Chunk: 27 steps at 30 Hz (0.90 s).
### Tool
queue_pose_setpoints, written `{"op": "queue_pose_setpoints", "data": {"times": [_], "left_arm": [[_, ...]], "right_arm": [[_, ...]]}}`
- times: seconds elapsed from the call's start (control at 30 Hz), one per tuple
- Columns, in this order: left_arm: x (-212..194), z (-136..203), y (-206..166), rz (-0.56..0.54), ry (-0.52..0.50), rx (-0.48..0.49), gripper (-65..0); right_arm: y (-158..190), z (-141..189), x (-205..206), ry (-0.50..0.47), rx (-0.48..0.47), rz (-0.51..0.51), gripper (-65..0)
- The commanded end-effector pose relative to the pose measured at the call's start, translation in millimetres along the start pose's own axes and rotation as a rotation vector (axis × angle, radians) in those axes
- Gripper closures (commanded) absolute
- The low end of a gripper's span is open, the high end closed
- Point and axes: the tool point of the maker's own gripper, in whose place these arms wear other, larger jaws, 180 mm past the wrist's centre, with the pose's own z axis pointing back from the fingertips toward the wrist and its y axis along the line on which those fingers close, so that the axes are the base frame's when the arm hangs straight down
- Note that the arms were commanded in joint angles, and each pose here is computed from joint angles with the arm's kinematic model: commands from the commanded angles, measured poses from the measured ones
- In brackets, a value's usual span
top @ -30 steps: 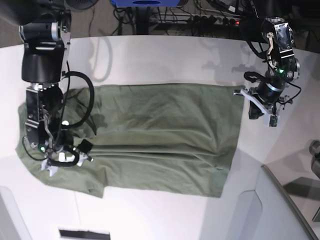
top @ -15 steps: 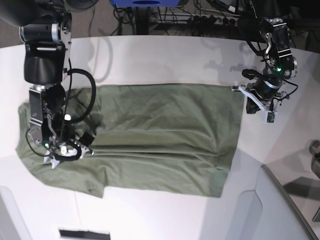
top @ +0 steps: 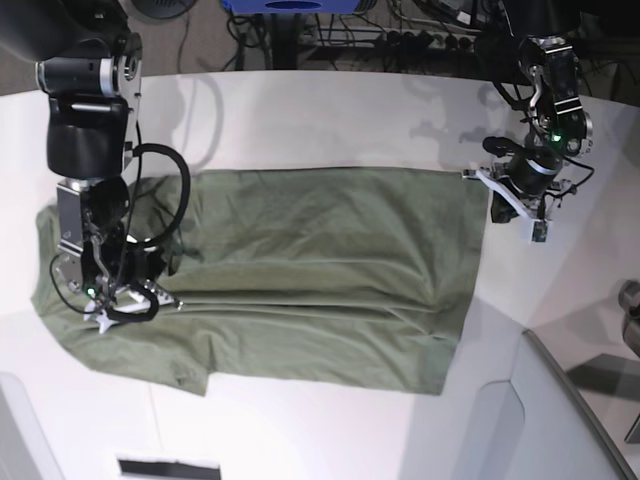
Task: Layout the t-shirt on the table in an organized manner, then fold the t-shirt properly
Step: 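Release the shirt and pull the collar corner outward with the right gripper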
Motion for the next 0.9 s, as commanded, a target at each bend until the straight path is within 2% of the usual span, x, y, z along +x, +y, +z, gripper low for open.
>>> {"op": "queue_pose_setpoints", "data": {"times": [0.0,0.07,0.2,0.27,0.4,0.6,0.77,0.87], "left_arm": [[17,1,6,-0.008,-0.052,0.008,0.0],[17,1,6,-0.008,-0.052,0.008,0.0],[18,1,6,-0.009,-0.054,0.009,0.0],[19,2,10,-0.018,-0.053,0.015,0.0],[20,2,11,-0.02,-0.056,0.016,0.0],[34,-3,10,-0.025,-0.08,0.012,0.0],[50,-15,3,-0.026,-0.1,-0.007,0.0],[51,-23,-12,-0.051,-0.089,-0.045,0.0]], "right_arm": [[9,9,23,-0.051,0.021,0.004,-0.6],[8,14,27,-0.061,0.026,0.006,0.0],[6,47,40,-0.135,0.058,0.026,0.0],[-10,63,43,-0.145,0.059,-0.01,0.0],[-61,89,38,-0.153,0.031,-0.147,0.0],[-134,121,5,-0.184,-0.076,-0.219,0.0],[-166,121,-35,-0.126,-0.143,-0.259,0.0],[-184,121,-59,-0.098,-0.172,-0.331,0.0]]}}
